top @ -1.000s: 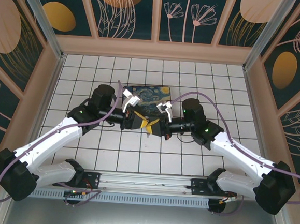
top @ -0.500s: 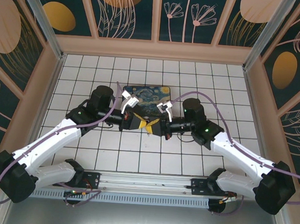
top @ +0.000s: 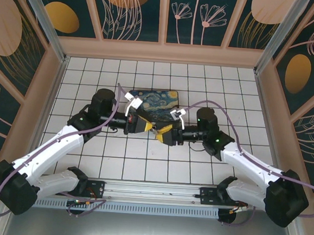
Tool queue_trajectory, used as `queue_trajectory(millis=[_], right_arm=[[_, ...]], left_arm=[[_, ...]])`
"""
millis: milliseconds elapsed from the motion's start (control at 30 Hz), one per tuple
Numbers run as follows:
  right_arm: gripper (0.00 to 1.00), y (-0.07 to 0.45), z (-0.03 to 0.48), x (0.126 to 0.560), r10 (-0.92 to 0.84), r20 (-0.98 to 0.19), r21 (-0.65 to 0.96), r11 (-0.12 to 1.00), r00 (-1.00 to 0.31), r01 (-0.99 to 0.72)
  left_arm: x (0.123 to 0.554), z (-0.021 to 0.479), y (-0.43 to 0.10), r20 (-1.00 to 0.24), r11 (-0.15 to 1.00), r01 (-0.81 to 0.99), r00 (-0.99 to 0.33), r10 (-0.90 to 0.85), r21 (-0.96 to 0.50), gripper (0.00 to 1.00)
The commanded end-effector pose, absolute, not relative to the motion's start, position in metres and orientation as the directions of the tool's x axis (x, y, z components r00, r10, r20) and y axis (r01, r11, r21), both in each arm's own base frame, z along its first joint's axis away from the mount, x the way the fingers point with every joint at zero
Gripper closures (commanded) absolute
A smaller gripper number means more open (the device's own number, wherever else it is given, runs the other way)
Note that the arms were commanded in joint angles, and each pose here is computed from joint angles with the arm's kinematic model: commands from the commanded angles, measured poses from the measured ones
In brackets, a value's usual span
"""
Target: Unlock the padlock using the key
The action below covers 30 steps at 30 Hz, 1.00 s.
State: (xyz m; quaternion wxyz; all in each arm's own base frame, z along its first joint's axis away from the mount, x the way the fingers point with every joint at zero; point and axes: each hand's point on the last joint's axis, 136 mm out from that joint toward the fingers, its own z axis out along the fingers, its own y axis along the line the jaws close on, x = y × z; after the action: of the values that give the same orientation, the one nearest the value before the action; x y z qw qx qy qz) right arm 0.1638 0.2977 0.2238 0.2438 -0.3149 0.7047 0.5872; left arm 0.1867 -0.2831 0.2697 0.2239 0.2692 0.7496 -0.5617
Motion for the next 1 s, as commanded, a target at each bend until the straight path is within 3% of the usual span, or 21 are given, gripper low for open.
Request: queue_trajectory(millis=[0, 400, 967], right_arm=[[0.54, 0.293, 0.255, 0.166, -0.049, -0.769, 0.636, 0.042, -0.637, -0.771], [0.48, 0.296, 0.288, 0.169, 0.067, -0.818, 0.574, 0.037, -0.571, -0.818], [0.61, 0.302, 0.289, 0.17, 0.137, -0.767, 0.631, -0.021, -0.627, -0.776]], left_arm=[[0.183, 0.284, -0.282, -0.647, 0.186, 0.657, -0.753, 0.12, -0.73, 1.0], [0.19, 0.284, -0.282, -0.633, 0.203, 0.634, -0.77, 0.078, -0.746, 1.0], [0.2, 0.307, -0.277, -0.659, 0.191, 0.639, -0.75, -0.063, -0.745, 1.0]])
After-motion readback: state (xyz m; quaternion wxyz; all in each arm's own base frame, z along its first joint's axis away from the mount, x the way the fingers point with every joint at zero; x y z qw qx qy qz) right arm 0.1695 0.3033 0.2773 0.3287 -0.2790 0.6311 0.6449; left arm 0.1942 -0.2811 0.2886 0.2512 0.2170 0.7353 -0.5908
